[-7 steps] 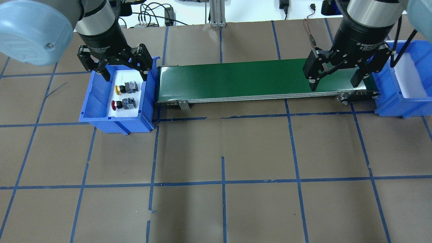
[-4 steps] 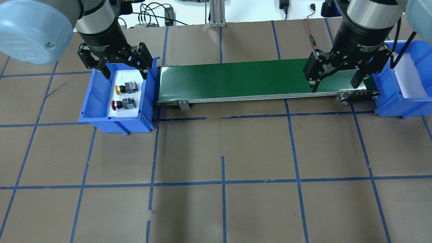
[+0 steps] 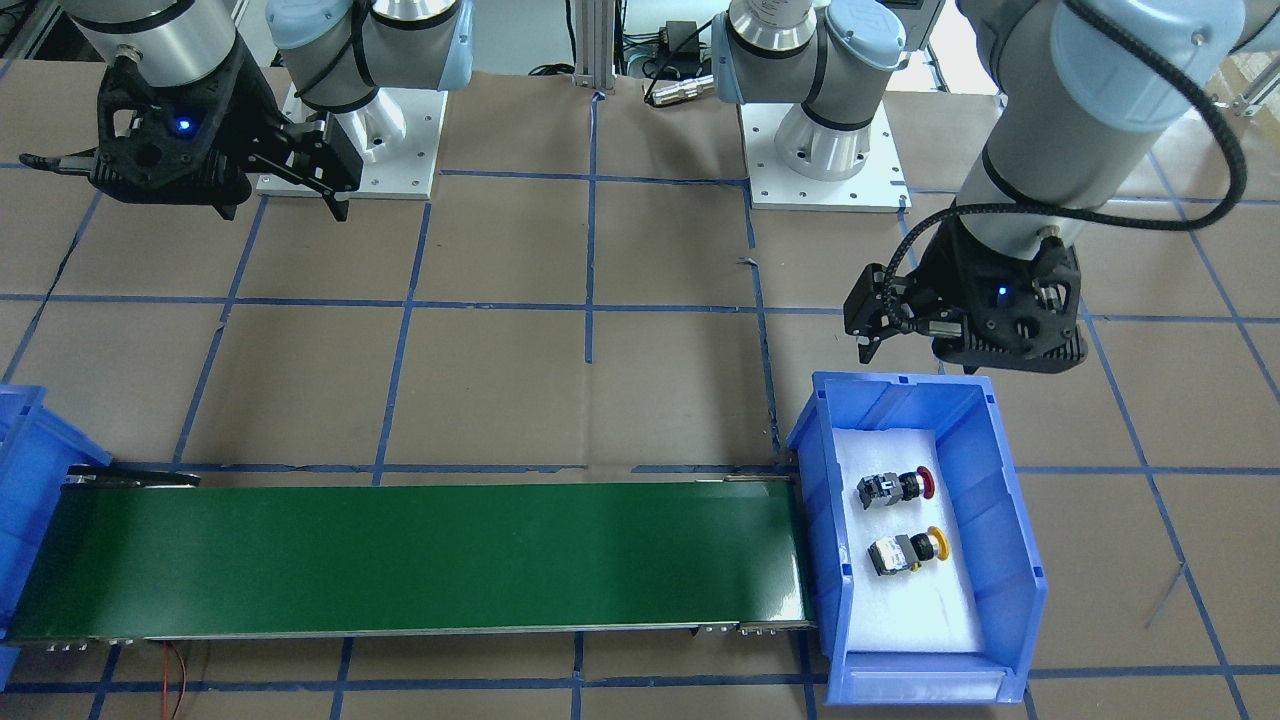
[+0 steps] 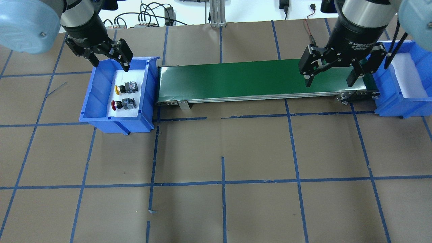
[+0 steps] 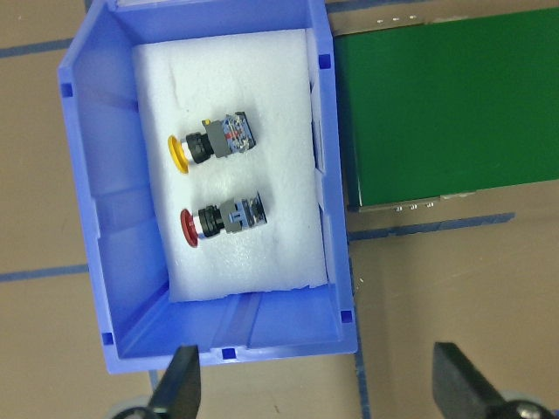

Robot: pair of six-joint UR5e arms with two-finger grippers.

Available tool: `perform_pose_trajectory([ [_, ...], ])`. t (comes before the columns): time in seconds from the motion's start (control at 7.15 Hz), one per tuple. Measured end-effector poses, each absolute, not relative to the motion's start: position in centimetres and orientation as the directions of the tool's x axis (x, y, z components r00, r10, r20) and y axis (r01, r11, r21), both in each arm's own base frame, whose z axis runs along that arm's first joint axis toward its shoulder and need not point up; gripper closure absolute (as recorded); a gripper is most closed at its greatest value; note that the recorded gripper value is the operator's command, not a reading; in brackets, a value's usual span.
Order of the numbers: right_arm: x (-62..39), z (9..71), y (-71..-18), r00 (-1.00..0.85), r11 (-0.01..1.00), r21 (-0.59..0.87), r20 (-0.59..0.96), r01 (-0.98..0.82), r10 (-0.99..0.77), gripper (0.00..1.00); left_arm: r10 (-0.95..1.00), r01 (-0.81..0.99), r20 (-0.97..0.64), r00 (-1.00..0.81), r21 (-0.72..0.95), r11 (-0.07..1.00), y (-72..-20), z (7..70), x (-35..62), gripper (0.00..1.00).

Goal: Transport two buttons from left to right
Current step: 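Lower the left gripper into the blue bin and grasp the red button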

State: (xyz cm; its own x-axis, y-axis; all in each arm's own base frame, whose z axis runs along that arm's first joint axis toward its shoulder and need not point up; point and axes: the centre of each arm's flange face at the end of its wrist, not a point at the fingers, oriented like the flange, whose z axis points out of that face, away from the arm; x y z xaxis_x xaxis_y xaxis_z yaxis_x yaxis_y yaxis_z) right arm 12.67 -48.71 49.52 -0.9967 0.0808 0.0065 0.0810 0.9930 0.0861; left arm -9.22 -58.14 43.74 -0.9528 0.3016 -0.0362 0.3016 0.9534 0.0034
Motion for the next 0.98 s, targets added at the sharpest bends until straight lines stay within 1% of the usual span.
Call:
perform_pose_trajectory([
  [0.14,13.0,49.0,-49.6,-0.993,0.991,0.062,0.006,0.116,0.116,0.0,0.429,0.428,-0.026,-0.903,0.029,0.903,-58.7,41.7,-8.2,0.0],
  [0.28,13.7,48.8,-49.9,-0.993,0.992,0.047,0.001,0.12,0.12,0.0,0.553,0.552,-0.008,-0.833,0.044,0.833,-59.3,40.0,-6.4,0.0],
  [0.56,15.5,48.7,-49.7,-0.996,0.995,0.038,-0.01,0.093,0.093,0.0,0.771,0.771,0.029,-0.636,0.055,0.634,-61.7,34.7,-3.7,0.01],
  [0.7,15.7,48.9,-49.5,-0.996,0.996,0.034,-0.012,0.084,0.085,0.0,0.848,0.849,0.055,-0.528,0.058,0.525,-63.0,31.4,-3.6,0.02],
  [0.84,15.8,48.9,-49.5,-0.997,0.996,0.034,-0.013,0.078,0.079,0.0,0.889,0.892,0.076,-0.452,0.058,0.448,-63.7,28.9,-3.9,0.08],
  [0.98,15.9,48.8,-49.5,-0.998,0.997,0.035,-0.012,0.068,0.068,0.0,0.908,0.913,0.094,-0.408,0.06,0.404,-63.8,27.4,-4.0,0.1],
])
